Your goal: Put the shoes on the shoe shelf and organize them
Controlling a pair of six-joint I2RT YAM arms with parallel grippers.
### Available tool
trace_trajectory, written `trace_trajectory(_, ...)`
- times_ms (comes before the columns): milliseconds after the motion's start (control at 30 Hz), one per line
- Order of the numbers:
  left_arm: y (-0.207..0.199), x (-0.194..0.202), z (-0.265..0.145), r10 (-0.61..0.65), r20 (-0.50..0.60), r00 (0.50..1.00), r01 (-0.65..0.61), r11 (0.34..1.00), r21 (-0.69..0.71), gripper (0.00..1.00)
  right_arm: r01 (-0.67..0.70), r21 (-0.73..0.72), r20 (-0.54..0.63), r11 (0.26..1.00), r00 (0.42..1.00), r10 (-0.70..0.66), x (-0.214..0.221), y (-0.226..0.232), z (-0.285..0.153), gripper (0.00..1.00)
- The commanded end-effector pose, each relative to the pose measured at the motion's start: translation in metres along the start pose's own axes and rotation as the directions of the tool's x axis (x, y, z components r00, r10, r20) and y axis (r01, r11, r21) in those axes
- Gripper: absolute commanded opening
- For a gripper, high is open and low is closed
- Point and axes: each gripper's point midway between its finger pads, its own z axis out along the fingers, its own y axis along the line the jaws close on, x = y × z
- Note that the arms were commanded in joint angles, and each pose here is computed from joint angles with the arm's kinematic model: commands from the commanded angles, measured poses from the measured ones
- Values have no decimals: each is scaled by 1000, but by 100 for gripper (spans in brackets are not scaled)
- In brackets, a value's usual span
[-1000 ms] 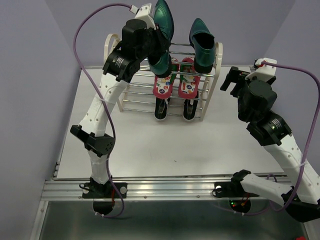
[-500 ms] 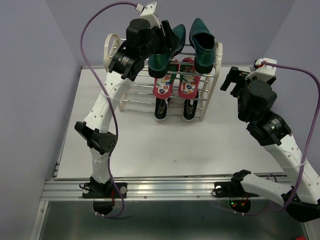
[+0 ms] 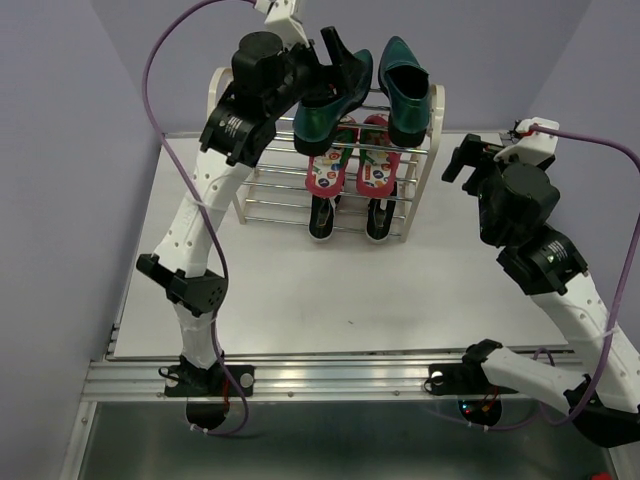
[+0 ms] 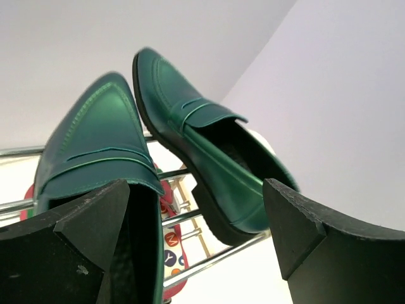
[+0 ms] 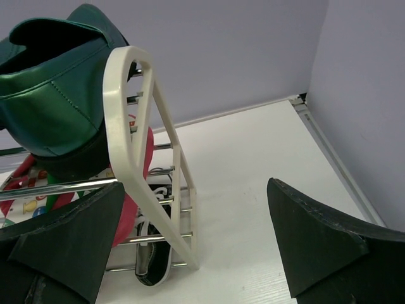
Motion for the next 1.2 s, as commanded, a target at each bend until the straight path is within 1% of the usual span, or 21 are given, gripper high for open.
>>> trace_trajectory(0,-46,-94,-74,35,260,965,-56,996,74,99,-86,-31,34,996,996,87,-16,3,-6,100)
trace_trajectory(33,-37,-91,-74,44,259,965,-54,998,33,99,-87,-32,27,996,996,88,-14,4,-5,100)
trace_trajectory(67,-37,-99,-89,52,285,957,-58,998,12,99,-89,-28,15,996,996,90,-12,5,-5,100)
trace_trajectory(133,-11,-91,-92,69,279,958,-40,993,-107,99,-89,-38,5,995,996,90,-10,7,-5,100)
trace_trajectory(167,5,-86,-102,71,285,956,-19,983,-184,99,-83,-65,-7,994,997,82,-8,13,-5,100)
trace_trajectory(200,12,-83,-109,75,285,955,-13,977,-213,99,-76,-85,-14,993,997,75,-8,16,-5,100)
trace_trajectory(233,13,-89,-131,80,313,946,-6,972,-233,99,-58,-142,-26,988,998,54,-6,26,-6,100)
trace_trajectory(267,37,-64,-126,86,275,958,2,953,-303,99,-49,-174,-27,983,999,45,-8,31,-8,100)
trace_trajectory(333,50,-48,-138,82,273,959,16,940,-340,99,-31,-231,-17,973,999,27,-16,41,-10,100)
trace_trajectory(367,46,-52,-159,76,305,949,29,945,-325,99,-1,-290,-16,957,1000,-4,-18,53,-10,100)
trace_trajectory(400,64,-26,-157,62,277,959,44,932,-360,99,13,-319,-9,948,1000,-17,-23,60,-9,100)
trace_trajectory(433,61,-26,-173,53,299,953,57,936,-347,99,21,-349,22,937,1000,-15,-40,66,-12,100)
trace_trajectory(500,68,-12,-178,43,294,955,65,935,-347,99,46,-406,34,913,999,-35,-47,82,-10,100)
trace_trajectory(533,78,11,-174,28,254,967,67,930,-361,99,67,-407,41,911,998,-55,-52,90,-2,100)
trace_trajectory(567,76,15,-179,20,251,968,70,936,-345,99,80,-407,34,910,997,-72,-50,95,3,100)
trace_trajectory(600,74,34,-173,11,204,979,53,951,-304,99,86,-405,30,910,996,-80,-49,100,8,100)
trace_trajectory(633,72,42,-170,16,178,984,34,961,-276,99,99,-403,9,910,994,-104,-38,109,19,100)
trace_trajectory(733,62,65,-161,43,112,993,-20,980,-198,99,123,-354,8,927,992,-128,-37,115,37,100)
trace_trajectory(900,48,72,-143,107,87,990,-99,990,-100,99,134,-293,21,947,991,-133,-44,122,58,100)
trace_trajectory(1033,48,68,-130,129,83,988,-120,987,-106,99,155,-260,24,953,988,-154,-37,128,73,100)
trace_trajectory(1167,43,60,-114,144,101,984,-136,987,-80,90,168,-260,27,951,986,-166,-32,131,77,97)
